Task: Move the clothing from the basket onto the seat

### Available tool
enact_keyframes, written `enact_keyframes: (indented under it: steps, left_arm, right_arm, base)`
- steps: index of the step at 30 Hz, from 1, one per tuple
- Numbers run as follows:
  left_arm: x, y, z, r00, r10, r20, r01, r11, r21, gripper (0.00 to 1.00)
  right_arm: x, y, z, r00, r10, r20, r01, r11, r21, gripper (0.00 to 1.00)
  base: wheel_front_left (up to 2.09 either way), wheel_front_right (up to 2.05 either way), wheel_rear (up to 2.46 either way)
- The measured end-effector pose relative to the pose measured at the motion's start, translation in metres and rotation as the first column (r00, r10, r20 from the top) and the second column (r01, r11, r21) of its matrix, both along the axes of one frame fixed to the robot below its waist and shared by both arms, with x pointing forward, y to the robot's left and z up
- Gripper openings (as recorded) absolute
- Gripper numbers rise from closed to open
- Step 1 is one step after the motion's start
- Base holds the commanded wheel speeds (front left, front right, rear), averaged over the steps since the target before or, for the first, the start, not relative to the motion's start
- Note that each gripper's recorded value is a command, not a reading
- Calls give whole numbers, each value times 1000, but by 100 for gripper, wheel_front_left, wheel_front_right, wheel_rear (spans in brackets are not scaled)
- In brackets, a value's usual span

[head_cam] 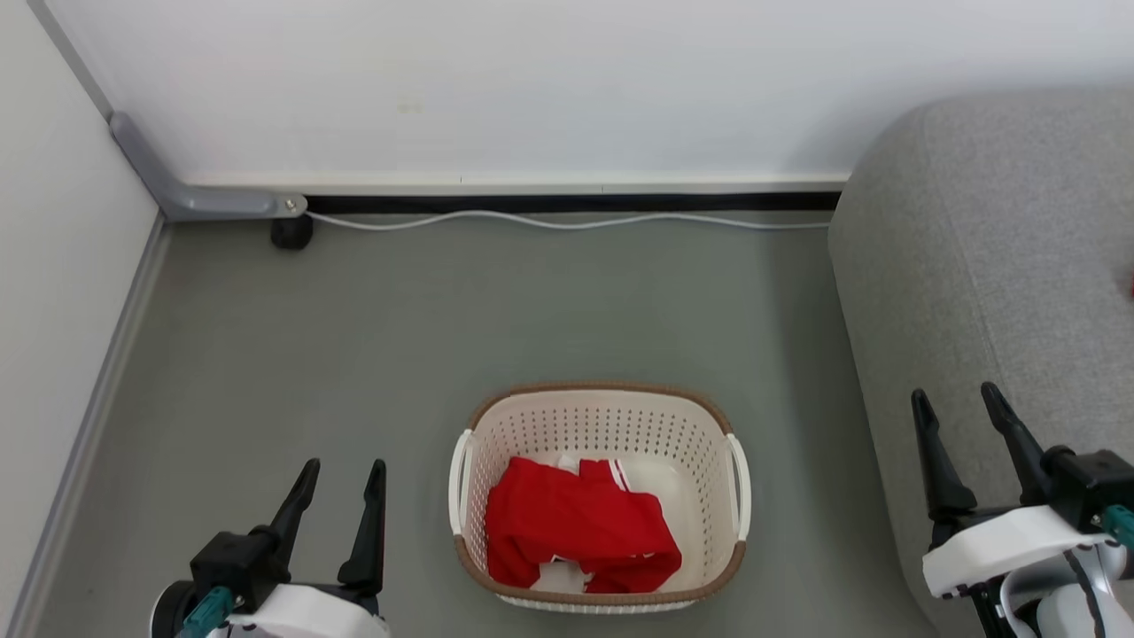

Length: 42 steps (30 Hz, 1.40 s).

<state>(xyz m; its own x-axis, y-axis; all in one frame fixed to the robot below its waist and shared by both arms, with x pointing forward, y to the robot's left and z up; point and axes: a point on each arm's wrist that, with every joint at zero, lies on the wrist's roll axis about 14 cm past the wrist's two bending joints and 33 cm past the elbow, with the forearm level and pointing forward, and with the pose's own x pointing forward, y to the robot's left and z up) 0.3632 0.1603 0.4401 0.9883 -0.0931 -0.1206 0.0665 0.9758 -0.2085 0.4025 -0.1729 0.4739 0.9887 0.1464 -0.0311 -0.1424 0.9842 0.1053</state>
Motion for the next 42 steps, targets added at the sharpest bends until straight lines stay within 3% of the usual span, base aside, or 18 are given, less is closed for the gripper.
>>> enact_keyframes:
  steps: [16,25,32,42]
  left_arm:
    - [58,-52,-45,984,-146,-105,140,988,-64,100]
    - [94,-93,-97,941,-271,-203,257,962,-92,100]
    - [116,-129,-142,878,-383,-287,371,924,-96,100]
    - [109,-158,-235,695,-468,-546,491,863,-116,100]
  right_arm:
    - [66,4,-23,1000,4,-12,-4,998,-67,100]
    - [103,14,-51,999,28,-28,-30,996,-79,100]
    - [115,16,-78,997,35,-63,-40,996,-81,100]
    - [130,23,-98,995,65,-75,-71,994,-88,100]
  base:
    - [0,0,0]
    - [0,0,0]
    - [0,0,0]
    - [0,0,0]
